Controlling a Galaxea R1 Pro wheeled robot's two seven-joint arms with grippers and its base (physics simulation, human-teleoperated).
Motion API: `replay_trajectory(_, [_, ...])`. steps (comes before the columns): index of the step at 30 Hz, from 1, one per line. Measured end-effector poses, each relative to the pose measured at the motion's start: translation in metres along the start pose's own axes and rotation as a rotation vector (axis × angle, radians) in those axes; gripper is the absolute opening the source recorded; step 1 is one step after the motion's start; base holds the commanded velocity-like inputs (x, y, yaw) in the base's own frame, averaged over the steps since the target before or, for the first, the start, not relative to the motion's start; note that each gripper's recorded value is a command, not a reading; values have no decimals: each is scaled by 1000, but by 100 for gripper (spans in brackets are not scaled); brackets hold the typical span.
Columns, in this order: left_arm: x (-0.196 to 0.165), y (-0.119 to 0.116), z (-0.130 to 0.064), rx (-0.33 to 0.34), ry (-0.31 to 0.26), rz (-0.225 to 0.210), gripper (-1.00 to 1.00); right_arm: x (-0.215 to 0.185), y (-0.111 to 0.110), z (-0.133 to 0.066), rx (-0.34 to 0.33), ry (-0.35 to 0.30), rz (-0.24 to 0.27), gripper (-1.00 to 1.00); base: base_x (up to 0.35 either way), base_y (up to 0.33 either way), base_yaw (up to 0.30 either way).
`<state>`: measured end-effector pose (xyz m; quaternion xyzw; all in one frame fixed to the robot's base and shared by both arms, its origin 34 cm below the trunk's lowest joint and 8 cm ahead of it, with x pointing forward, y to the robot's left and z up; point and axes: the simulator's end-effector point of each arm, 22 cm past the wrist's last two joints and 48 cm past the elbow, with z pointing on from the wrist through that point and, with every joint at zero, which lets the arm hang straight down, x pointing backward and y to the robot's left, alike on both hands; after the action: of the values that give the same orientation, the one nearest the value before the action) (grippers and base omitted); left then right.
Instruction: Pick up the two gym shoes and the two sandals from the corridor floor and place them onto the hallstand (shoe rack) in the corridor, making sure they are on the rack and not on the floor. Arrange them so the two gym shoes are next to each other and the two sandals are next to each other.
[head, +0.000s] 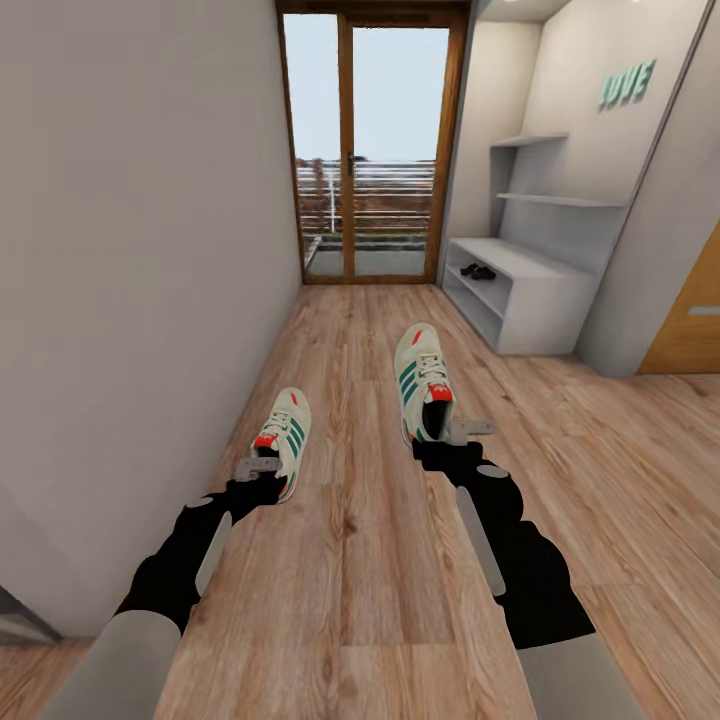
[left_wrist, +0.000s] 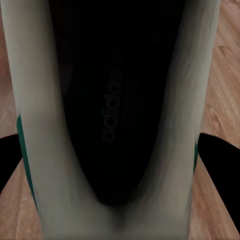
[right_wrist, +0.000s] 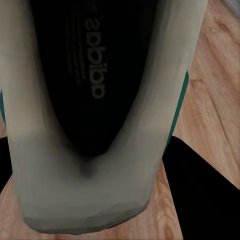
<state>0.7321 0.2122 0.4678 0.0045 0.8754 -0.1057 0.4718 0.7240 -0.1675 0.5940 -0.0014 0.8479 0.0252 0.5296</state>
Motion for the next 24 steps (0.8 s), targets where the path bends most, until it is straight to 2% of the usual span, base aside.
replay_trajectory(24, [0,0,0,0,0,0,-100,0,0,0,-1,0,0,-100,238,0,0])
